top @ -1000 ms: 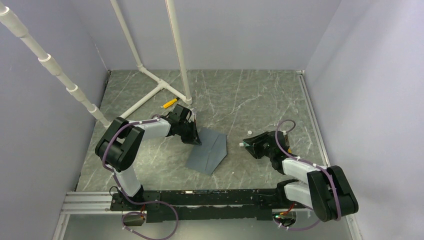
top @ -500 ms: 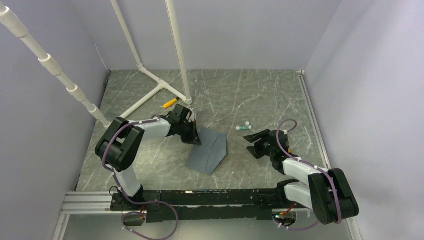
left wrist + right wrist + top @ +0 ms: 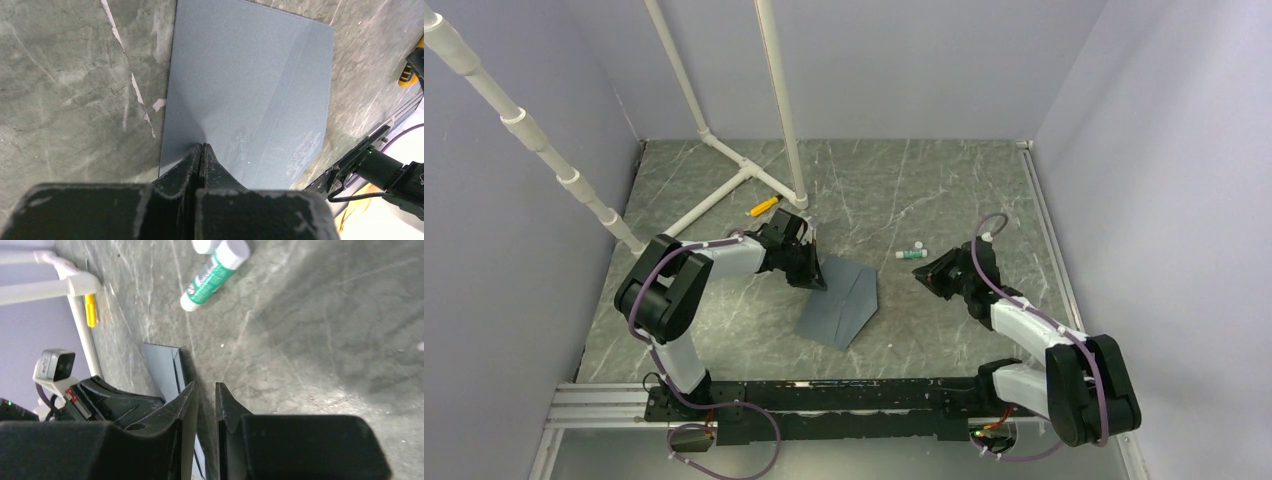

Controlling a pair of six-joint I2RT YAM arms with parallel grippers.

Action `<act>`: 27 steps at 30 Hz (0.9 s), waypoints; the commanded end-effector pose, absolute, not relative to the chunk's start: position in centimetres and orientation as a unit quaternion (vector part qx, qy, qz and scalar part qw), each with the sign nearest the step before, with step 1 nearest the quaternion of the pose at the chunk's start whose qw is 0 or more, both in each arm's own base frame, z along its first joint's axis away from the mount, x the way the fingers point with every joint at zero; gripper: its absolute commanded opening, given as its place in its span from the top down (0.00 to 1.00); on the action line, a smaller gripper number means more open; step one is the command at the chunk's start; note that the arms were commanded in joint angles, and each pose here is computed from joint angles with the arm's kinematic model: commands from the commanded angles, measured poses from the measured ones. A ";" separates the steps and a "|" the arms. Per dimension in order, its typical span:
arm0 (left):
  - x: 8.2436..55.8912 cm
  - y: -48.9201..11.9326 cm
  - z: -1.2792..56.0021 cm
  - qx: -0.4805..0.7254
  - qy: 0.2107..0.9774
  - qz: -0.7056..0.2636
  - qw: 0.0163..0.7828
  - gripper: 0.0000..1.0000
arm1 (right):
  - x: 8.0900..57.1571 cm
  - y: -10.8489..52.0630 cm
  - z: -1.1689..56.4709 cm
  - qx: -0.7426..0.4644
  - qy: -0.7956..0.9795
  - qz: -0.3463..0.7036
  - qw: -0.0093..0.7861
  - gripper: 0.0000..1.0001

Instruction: Place the letter into the envelope and seal it

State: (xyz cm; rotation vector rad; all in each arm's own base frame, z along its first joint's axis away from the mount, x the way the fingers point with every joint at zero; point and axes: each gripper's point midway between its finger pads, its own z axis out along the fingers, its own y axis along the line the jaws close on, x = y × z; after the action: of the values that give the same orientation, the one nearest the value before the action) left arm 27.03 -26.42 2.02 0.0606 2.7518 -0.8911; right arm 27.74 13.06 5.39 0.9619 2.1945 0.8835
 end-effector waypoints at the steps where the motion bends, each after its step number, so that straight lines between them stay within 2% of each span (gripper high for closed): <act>1: 26.9 -26.1 2.3 0.025 0.947 -0.294 0.124 0.97 | 26.7 14.3 6.1 0.262 0.866 0.328 0.273 0.79; 7: 26.5 -26.0 0.4 0.019 0.953 -0.285 0.102 0.98 | 23.1 17.4 4.1 0.215 0.872 0.388 0.207 0.79; 13: 26.0 -25.6 -0.6 0.014 0.958 -0.269 0.095 0.98 | 22.1 19.9 3.7 0.180 0.874 0.413 0.180 0.81; 27: 25.6 -25.2 -0.7 0.007 0.960 -0.263 0.098 0.98 | 23.4 26.4 8.3 0.102 0.825 0.519 0.199 0.82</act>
State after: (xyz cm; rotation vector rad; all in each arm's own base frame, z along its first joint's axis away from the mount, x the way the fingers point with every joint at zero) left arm 27.06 -26.74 1.85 0.0383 2.7605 -0.9119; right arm 21.12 24.01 4.04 0.4107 2.4781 1.3349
